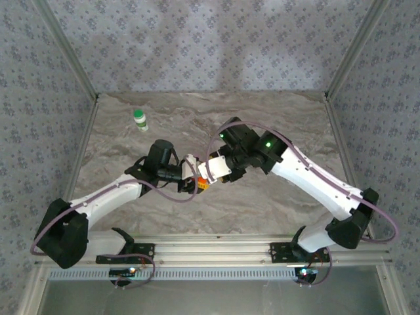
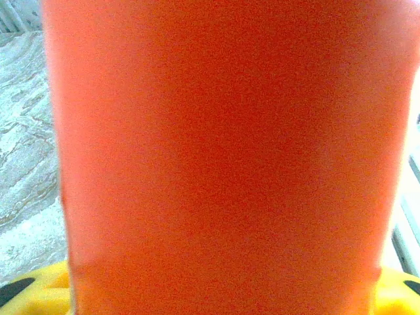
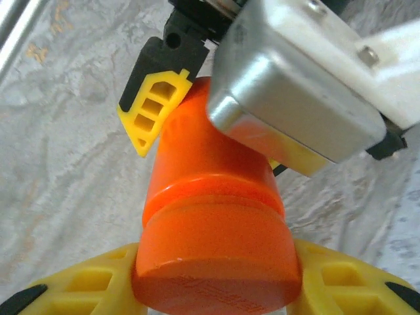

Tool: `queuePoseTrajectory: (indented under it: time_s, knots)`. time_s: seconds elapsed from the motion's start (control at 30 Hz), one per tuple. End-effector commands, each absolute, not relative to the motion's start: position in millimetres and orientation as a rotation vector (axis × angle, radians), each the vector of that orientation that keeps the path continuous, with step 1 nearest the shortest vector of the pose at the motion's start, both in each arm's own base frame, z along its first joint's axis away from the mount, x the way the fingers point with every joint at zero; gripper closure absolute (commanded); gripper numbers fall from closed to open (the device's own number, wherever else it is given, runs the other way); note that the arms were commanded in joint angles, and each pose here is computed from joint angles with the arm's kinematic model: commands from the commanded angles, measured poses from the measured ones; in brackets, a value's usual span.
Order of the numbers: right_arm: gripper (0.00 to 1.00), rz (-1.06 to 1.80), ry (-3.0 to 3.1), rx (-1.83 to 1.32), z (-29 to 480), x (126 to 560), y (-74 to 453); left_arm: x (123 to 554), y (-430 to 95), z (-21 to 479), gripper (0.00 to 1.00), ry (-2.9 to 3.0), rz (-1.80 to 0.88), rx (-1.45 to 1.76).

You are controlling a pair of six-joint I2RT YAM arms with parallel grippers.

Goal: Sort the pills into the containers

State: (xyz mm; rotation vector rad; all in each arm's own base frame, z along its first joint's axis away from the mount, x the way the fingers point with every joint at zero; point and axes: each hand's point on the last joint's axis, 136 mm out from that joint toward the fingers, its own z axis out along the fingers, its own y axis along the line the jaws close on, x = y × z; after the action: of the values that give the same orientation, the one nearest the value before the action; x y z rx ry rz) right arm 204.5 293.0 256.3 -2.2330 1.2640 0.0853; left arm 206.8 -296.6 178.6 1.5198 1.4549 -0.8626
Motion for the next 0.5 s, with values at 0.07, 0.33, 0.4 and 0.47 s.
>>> queuePoseTrajectory:
  time_s: [0.07, 0.33, 0.4, 0.47]
  knots:
    - [1.0, 0.684, 1.612, -2.279, 230.0, 140.0, 311.3, 225.4, -313.9, 261.6, 1.0, 1.109, -0.644, 1.415]
    - [1.0, 0.851, 1.931, -2.072, 239.2, 158.9, 306.0, 230.0, -305.4, 270.2, 1.0, 1.057, -0.515, 1.328]
    - [1.0, 0.809, 1.955, -2.07, 237.2, 163.9, 298.0, 229.0, -303.4, 270.6, 1.0, 1.062, -0.511, 1.329]
    - [1.0, 0.776, 1.969, -2.026, 236.5, 173.2, 291.8, 226.4, -303.1, 271.5, 1.0, 1.066, -0.53, 1.332]
